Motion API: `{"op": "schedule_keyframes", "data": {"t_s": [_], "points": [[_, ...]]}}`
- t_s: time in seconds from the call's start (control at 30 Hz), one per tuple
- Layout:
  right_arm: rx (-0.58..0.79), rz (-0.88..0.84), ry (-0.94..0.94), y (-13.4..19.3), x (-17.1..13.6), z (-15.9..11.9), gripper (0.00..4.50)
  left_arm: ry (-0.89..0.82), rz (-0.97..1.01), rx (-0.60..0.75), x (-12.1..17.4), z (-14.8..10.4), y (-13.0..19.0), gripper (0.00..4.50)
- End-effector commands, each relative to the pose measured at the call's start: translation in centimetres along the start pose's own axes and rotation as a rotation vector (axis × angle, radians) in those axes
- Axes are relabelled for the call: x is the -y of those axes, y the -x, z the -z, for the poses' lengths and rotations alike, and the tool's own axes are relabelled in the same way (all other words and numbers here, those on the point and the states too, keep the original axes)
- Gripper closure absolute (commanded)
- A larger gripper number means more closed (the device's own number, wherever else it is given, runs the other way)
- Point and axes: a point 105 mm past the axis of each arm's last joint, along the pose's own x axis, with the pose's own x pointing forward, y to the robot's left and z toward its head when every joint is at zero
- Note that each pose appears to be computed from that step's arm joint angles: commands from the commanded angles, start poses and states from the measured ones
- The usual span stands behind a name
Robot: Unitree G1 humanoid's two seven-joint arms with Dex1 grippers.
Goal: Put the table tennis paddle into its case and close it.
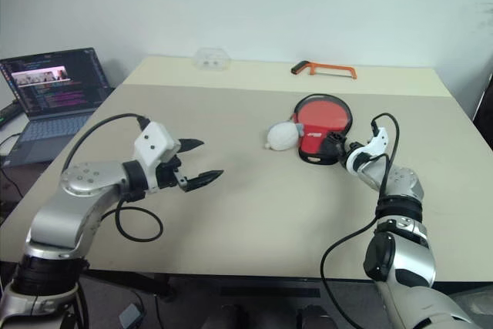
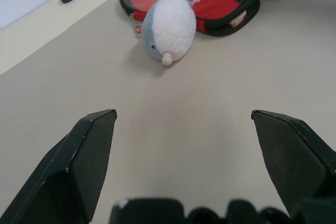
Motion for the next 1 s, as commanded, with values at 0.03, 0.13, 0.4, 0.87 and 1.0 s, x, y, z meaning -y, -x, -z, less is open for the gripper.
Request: {"op": "schedule_keyframes", "data": {"t_s": [0.03,0.13,0.4,0.87,1.0], "points": [[0.073,0.065,-0.012,0.9,1.8,-1.6,0.0,-0.057,-0.02,0.029,-0.3,-1.5,0.5,0.01],[0.074,0.054,-0.003,0.7,1.4,-1.5,0.0,-0.061,-0.03,0.025,-0.5,-1.5,0.6,0.01],[0.065,0.055,0.001,0.6,1.3,-1.5,0.0,-0.057,-0.036,0.021,-0.4,-1.3,0.7,0.01],[-0.083,-0.065,-0.035,-0.4,-2.1,3.7,0.0,-0.057,-0.039,0.017,-0.4,-1.2,0.8,0.01],[-0.088,-0.066,-0.037,-0.7,-2.3,4.2,0.0,-0.059,-0.037,0.018,-0.4,-1.2,0.7,0.01]]}}
